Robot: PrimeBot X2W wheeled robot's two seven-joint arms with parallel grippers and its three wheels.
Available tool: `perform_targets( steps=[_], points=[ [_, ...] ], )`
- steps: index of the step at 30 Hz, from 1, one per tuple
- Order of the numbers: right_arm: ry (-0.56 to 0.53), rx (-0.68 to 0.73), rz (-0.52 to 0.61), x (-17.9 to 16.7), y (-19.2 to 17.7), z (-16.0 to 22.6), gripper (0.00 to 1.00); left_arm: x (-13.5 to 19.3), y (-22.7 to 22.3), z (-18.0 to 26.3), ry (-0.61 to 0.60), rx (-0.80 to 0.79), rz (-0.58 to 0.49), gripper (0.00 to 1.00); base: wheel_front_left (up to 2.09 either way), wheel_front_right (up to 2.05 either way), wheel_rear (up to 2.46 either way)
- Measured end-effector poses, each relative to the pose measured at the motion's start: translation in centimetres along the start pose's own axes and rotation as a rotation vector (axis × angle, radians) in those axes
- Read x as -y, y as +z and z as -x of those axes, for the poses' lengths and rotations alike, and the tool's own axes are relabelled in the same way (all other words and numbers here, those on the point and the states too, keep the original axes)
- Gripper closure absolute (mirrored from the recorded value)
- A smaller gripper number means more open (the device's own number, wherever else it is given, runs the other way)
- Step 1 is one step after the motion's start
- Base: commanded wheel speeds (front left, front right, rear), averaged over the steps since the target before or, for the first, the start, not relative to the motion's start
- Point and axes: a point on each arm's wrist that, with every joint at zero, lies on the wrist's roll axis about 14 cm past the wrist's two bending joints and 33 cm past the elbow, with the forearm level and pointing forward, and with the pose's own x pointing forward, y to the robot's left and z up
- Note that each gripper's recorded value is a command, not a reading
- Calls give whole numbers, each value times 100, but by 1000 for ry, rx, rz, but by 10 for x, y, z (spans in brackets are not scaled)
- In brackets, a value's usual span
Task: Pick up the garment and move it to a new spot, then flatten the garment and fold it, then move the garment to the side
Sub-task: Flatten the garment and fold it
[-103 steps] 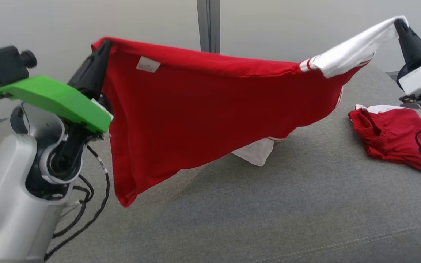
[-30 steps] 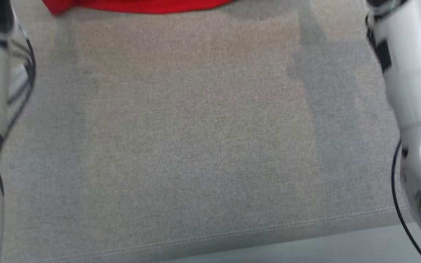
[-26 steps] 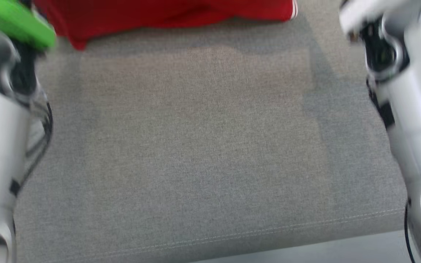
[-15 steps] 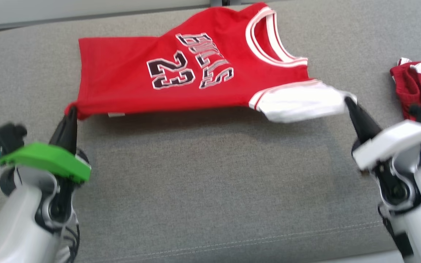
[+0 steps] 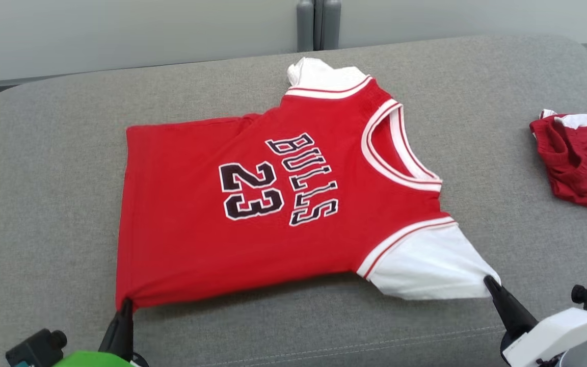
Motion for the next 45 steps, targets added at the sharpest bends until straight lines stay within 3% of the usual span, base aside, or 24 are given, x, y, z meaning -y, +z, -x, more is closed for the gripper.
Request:
perform_targets(
  steps=[12,28,38,45],
  points=[
    [-76,-137,-16,16,-33,39,100,-20,-35,32,71,-84,-16,100,0,0,0],
    [-50,-134,15,6,-26,38,100,-28,-52,42,102,-225,-18,100,0,0,0],
    [-15,-138,31,-4,-19,26,100,-13,-47,43,106,-312,146,100,0,0,0],
    [-22,-133,46,-3,-4,9,100,5,-32,32,76,-324,199,100,0,0,0]
  ],
)
